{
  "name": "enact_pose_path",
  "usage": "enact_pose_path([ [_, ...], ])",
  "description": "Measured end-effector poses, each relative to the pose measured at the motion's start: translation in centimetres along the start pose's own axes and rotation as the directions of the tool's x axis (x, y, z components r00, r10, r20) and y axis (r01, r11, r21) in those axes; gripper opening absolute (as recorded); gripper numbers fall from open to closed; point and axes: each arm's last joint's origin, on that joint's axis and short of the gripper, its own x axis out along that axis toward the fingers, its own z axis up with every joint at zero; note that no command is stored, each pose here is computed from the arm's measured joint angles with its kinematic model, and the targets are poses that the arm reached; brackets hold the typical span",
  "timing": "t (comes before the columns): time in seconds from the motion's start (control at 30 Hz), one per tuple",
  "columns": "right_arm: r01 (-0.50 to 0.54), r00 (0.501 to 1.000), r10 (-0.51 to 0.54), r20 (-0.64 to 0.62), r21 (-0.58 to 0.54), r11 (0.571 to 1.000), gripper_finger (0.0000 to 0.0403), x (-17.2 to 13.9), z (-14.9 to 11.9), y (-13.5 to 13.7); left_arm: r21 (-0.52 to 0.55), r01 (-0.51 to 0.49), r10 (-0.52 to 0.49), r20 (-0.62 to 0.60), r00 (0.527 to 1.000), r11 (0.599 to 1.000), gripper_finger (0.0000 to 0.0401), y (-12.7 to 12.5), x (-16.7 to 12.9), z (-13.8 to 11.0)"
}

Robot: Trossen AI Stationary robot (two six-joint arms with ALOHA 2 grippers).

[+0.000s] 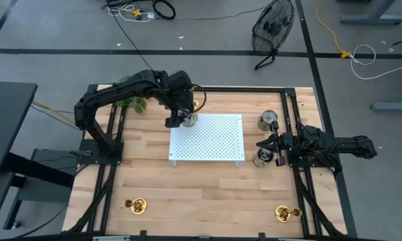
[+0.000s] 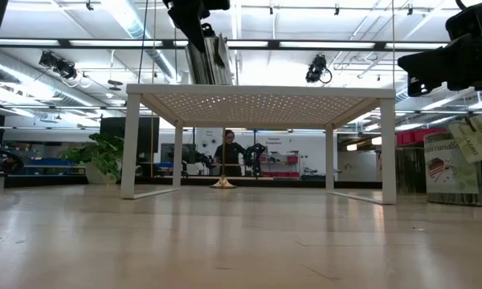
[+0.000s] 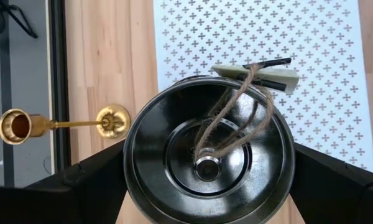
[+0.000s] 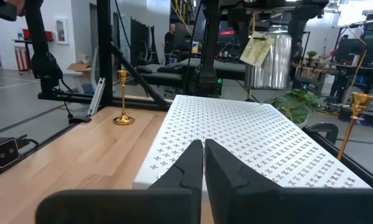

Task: Pick & Place candle stick holders
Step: Put the left metal lid scented candle on the shelf

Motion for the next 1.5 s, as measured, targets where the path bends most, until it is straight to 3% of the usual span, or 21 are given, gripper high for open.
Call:
enact_pose_path([
  [0.6, 0.0, 1.0, 0.0, 0.0, 0.0, 1.0, 0.0021, 0.0, 0.0, 0.0, 0.034, 0.045, -0.047, 0.075, 0.996, 0.998, 0.0378, -1.2, 0.2, 1.4],
  [1.13, 0.0, 1.0, 0.0, 0.001, 0.0, 1.0, 0.0021, 0.0, 0.0, 0.0, 0.065, 0.042, -0.048, 0.099, 0.994, 0.997, 0.0378, -0.1, 0.6, 6.0],
  [1.5, 0.0, 1.0, 0.0, 0.0, 0.0, 1.0, 0.0021, 0.0, 0.0, 0.0, 0.098, 0.063, -0.071, 0.083, 0.994, 0.993, 0.0378, -1.2, 1.9, 7.0],
])
